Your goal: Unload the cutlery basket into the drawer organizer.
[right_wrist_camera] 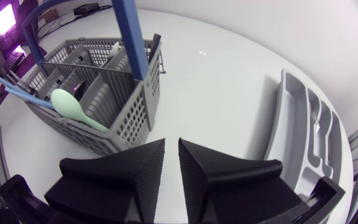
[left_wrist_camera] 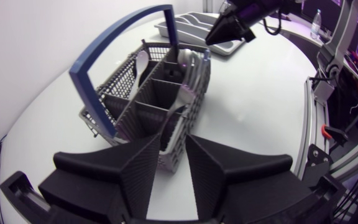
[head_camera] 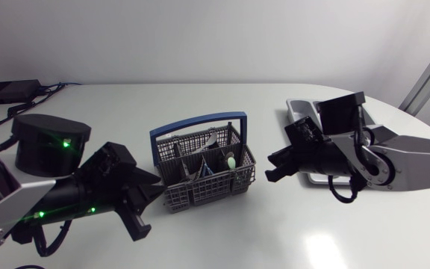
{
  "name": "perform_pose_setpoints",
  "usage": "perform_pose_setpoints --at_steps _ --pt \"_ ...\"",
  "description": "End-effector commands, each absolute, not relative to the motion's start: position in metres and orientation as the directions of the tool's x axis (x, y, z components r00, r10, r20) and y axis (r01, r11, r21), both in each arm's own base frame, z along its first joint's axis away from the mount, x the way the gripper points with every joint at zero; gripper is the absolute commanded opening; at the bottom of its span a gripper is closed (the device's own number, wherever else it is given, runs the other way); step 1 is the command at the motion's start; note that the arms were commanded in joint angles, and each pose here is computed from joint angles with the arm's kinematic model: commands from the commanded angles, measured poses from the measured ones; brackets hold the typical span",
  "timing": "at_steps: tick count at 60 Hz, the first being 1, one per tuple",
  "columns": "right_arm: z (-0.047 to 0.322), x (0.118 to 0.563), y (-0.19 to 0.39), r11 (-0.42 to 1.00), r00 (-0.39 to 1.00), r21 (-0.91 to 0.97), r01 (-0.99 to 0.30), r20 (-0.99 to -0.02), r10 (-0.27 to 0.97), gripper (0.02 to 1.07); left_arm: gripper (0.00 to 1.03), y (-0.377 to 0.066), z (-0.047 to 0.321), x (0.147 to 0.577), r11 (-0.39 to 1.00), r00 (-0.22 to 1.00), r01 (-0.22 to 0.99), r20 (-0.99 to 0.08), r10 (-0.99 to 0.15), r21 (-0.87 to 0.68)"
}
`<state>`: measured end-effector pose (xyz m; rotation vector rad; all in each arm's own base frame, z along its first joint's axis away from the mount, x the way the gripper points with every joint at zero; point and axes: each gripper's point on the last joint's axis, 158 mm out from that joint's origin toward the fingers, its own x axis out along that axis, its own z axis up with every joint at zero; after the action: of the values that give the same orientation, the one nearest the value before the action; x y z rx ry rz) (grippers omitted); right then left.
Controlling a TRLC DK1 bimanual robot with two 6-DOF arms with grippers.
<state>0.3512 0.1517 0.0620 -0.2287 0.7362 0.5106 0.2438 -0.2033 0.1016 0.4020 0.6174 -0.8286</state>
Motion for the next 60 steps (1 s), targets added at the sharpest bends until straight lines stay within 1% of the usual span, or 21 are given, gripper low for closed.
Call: perform_pose_setpoints --at_steps 1,5,11,25,48,58,60 --pt "0.054 0.364 0.146 0.866 0.629 -0.026 -0.499 -0.699 0.341 0.25 0.32 -0.210 0.085 0.223 0.552 0.458 0.828 -0.681 -0.571 0.094" --pt "0.048 0.366 0.147 0.867 0.618 -0.018 -0.498 -0.709 0.341 0.25 0.32 -0.213 0.073 0.219 0.535 0.432 0.840 -0.704 -0.564 0.087" --pt "0.043 0.367 0.148 0.865 0.607 -0.011 -0.502 -0.717 0.343 0.25 0.32 -0.213 0.060 0.223 0.534 0.423 0.841 -0.718 -0.552 0.085" --pt "0.055 0.356 0.175 0.834 0.598 0.001 -0.552 -0.696 0.396 0.25 0.32 -0.202 0.046 0.248 0.575 0.475 0.809 -0.710 -0.520 0.119" --pt "0.072 0.331 0.214 0.774 0.572 0.010 -0.633 -0.668 0.477 0.25 0.32 -0.176 0.051 0.283 0.641 0.566 0.747 -0.675 -0.474 0.175" --pt "0.071 0.324 0.227 0.754 0.552 0.018 -0.657 -0.669 0.498 0.25 0.33 -0.168 0.058 0.288 0.660 0.594 0.727 -0.657 -0.465 0.190" --pt "0.071 0.324 0.227 0.754 0.552 0.018 -0.657 -0.669 0.498 0.25 0.35 -0.168 0.062 0.287 0.661 0.600 0.725 -0.650 -0.467 0.194"
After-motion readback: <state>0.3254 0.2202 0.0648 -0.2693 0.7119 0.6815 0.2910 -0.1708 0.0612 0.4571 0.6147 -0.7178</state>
